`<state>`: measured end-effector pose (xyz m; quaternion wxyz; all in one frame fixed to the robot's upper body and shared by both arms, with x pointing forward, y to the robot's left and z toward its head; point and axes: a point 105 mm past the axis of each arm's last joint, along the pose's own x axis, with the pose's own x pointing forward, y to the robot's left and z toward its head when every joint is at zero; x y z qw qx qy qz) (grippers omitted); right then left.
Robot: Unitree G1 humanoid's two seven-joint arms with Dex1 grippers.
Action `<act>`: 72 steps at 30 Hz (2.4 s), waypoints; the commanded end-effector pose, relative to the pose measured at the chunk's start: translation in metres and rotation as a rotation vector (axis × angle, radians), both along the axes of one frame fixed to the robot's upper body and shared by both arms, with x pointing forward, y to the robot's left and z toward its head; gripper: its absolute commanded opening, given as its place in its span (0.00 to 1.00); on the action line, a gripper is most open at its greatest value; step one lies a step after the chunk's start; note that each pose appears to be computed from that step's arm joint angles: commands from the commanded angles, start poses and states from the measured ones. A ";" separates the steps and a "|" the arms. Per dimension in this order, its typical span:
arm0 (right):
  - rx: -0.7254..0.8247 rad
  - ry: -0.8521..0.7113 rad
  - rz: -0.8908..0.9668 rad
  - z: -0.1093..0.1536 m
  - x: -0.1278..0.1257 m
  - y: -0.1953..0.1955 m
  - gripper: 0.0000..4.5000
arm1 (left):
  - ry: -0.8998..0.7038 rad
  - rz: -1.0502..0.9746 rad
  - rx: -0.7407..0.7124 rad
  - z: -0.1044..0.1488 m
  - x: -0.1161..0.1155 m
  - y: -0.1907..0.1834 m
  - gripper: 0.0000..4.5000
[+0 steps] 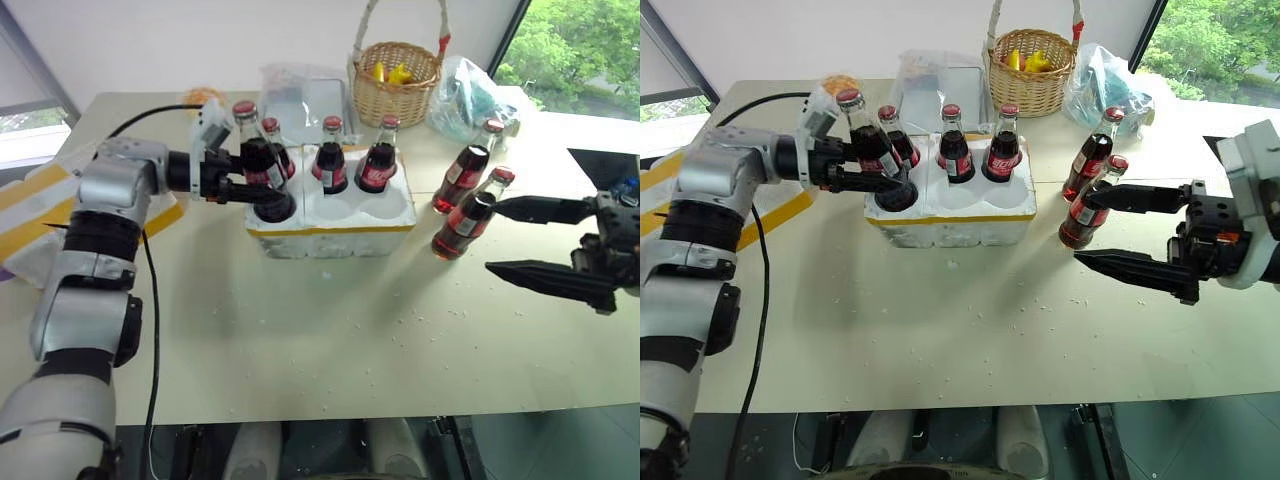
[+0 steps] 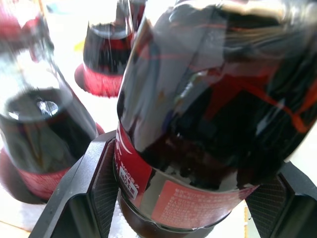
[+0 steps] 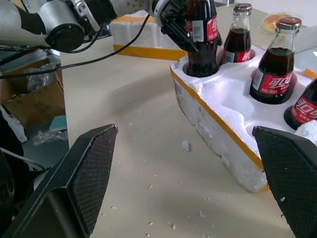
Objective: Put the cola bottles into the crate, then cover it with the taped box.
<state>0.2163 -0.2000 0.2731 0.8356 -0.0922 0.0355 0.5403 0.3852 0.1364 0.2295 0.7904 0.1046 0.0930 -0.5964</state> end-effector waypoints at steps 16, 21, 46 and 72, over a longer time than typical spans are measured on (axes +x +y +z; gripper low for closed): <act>0.000 -0.097 -0.090 -0.005 0.012 -0.015 1.00 | -0.127 -0.027 0.090 0.008 -0.010 0.017 0.98; 0.027 -0.081 -0.198 -0.016 0.019 -0.031 1.00 | -0.147 0.021 0.044 0.036 -0.046 0.052 0.98; 0.207 0.036 -0.573 -0.085 0.083 -0.049 1.00 | -0.012 0.081 -0.082 0.015 -0.147 0.034 0.98; 0.259 0.028 -0.669 -0.106 0.142 -0.042 0.94 | -0.055 0.101 -0.092 0.023 -0.146 0.023 0.99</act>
